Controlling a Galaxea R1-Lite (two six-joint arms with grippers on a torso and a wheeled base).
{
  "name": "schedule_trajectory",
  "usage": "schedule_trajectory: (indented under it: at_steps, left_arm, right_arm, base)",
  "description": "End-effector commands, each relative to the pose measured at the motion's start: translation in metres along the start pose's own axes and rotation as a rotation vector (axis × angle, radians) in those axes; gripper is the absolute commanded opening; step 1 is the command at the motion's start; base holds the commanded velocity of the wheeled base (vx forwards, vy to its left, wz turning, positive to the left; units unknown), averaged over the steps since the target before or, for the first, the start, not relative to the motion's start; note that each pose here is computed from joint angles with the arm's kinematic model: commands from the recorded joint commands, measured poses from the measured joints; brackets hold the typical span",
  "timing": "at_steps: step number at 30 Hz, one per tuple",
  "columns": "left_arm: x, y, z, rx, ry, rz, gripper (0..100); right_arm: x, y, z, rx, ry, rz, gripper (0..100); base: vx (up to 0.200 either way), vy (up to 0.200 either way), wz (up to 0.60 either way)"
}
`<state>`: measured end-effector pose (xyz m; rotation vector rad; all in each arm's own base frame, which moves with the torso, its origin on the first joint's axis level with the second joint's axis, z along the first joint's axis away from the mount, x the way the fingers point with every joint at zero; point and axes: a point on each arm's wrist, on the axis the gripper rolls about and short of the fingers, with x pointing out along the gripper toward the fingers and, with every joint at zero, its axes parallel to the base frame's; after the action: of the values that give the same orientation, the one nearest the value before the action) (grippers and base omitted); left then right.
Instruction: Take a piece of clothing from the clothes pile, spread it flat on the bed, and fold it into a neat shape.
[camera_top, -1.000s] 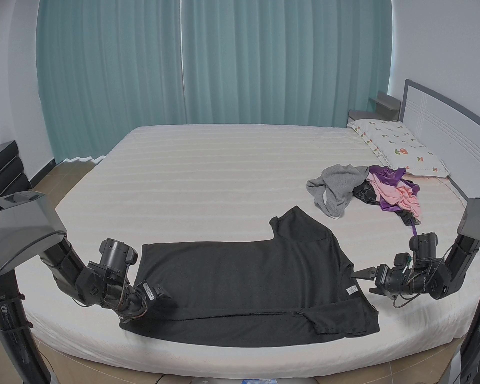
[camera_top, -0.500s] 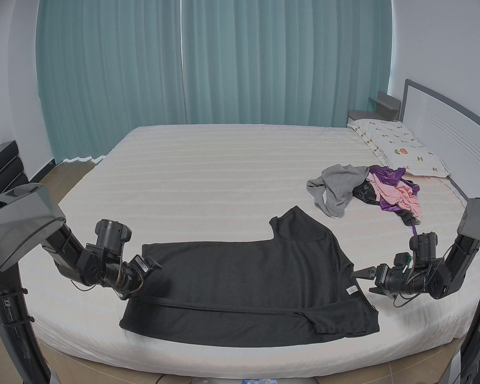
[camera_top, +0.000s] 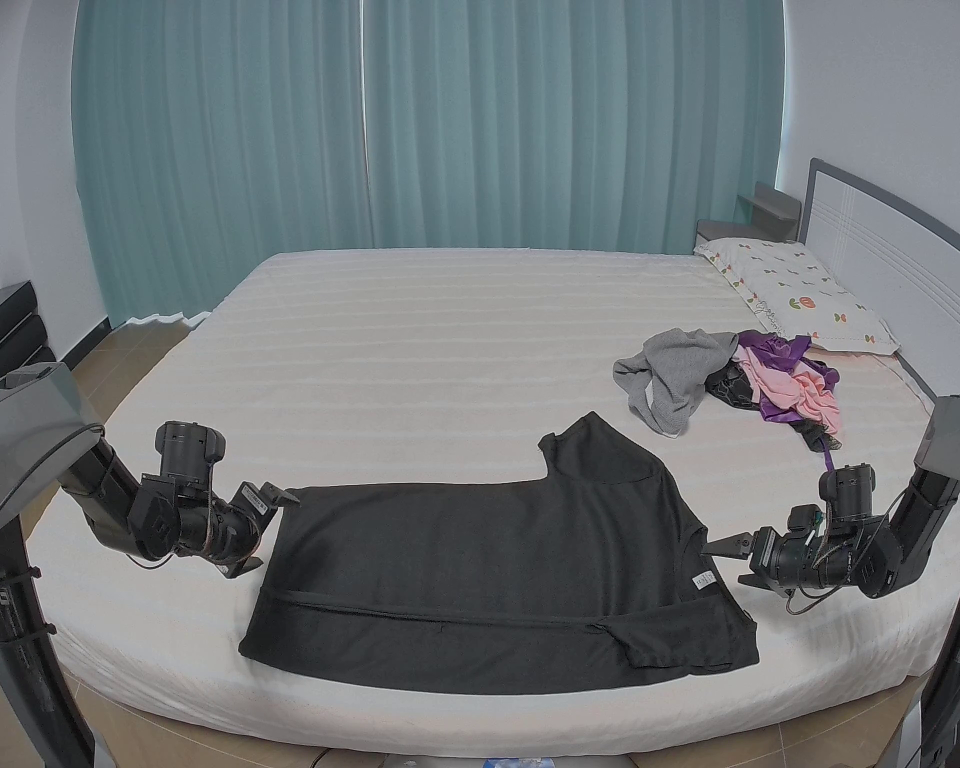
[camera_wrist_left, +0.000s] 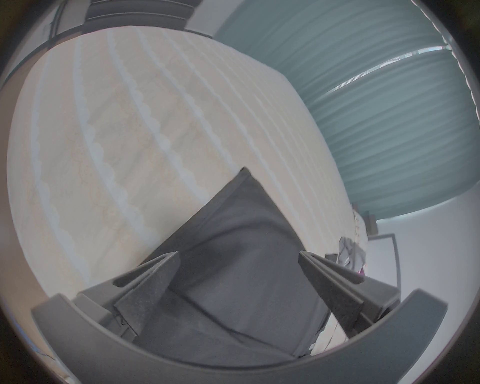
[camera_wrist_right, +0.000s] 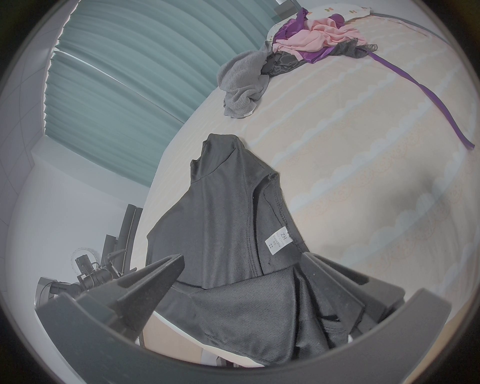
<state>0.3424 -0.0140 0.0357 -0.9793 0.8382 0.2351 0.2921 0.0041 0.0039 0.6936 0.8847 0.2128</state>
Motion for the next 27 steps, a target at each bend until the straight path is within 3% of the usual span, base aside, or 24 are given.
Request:
schedule_trajectory:
  at_steps: [1, 2, 4, 19, 20, 27]
  left_arm:
    - [-0.007, 0.007, -0.001, 0.023, 0.028, 0.012, 100]
    - [-0.011, 0.017, -0.007, 0.09, 0.078, 0.041, 100]
    - [-0.012, 0.022, -0.011, 0.112, 0.099, 0.059, 100]
    - [0.001, 0.025, -0.026, 0.151, 0.147, 0.094, 100]
    - [0.003, 0.024, -0.028, 0.156, 0.151, 0.096, 0]
    - [0.006, 0.027, -0.031, 0.164, 0.14, 0.127, 0]
  right_arm:
    - [0.0, -0.001, 0.0, 0.0, 0.0, -0.001, 100]
    - [0.0, -0.001, 0.0, 0.0, 0.0, -0.001, 100]
    - [0.0, -0.001, 0.0, 0.001, 0.001, -0.001, 100]
    - [0.0, -0.001, 0.0, -0.007, 0.0, -0.004, 100]
    - [0.0, -0.001, 0.0, -0.007, 0.0, -0.004, 100]
    - [0.0, -0.002, -0.001, -0.007, -0.001, -0.012, 100]
  base:
    - [0.0, 0.0, 0.0]
    - [0.0, 0.0, 0.0]
    - [0.0, 0.0, 0.0]
    - [0.0, 0.0, 0.0]
    - [0.0, 0.0, 0.0]
    - [0.0, 0.0, 0.0]
